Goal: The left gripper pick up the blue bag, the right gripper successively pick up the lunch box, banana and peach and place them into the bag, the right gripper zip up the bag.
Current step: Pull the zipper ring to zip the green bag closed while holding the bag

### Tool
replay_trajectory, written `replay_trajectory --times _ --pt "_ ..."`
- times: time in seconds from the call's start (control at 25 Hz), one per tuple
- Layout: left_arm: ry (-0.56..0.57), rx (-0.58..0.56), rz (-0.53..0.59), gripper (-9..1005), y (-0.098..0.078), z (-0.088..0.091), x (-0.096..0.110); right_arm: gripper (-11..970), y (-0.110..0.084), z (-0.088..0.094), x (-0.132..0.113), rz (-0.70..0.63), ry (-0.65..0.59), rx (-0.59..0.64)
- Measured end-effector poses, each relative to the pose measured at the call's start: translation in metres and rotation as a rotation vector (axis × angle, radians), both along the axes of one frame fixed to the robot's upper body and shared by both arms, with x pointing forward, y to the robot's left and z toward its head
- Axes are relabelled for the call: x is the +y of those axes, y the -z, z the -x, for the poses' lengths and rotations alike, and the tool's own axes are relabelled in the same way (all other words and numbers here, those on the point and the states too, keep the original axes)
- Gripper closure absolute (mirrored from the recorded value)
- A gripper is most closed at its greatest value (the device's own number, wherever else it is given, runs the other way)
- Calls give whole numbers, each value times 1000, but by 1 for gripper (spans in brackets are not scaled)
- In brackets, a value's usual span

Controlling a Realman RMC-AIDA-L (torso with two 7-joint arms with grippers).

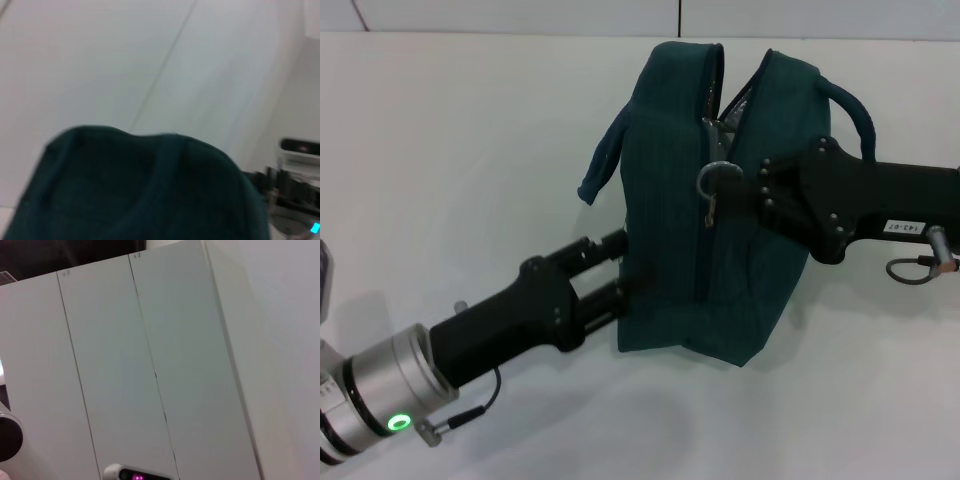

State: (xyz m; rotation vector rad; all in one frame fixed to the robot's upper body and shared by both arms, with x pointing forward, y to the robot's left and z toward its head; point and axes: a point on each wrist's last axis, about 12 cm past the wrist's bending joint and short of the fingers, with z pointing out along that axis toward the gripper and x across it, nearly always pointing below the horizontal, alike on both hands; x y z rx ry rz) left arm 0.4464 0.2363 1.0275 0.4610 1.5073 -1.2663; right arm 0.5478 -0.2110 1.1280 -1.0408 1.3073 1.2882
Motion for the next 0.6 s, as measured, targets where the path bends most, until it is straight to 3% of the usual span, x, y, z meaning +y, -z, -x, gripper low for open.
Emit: replay_trajectory --times 0.12,0.36,0.6 --pt "-37 -7 -5 414 0 -5 1 930 1 0 0 2 -1 2" --pt "2 -6 -22 415 -1 -13 -8 928 1 1 -2 -3 9 3" --pt "70 -13 -55 594 -2 -17 -17 927 1 -1 -3 -8 28 2"
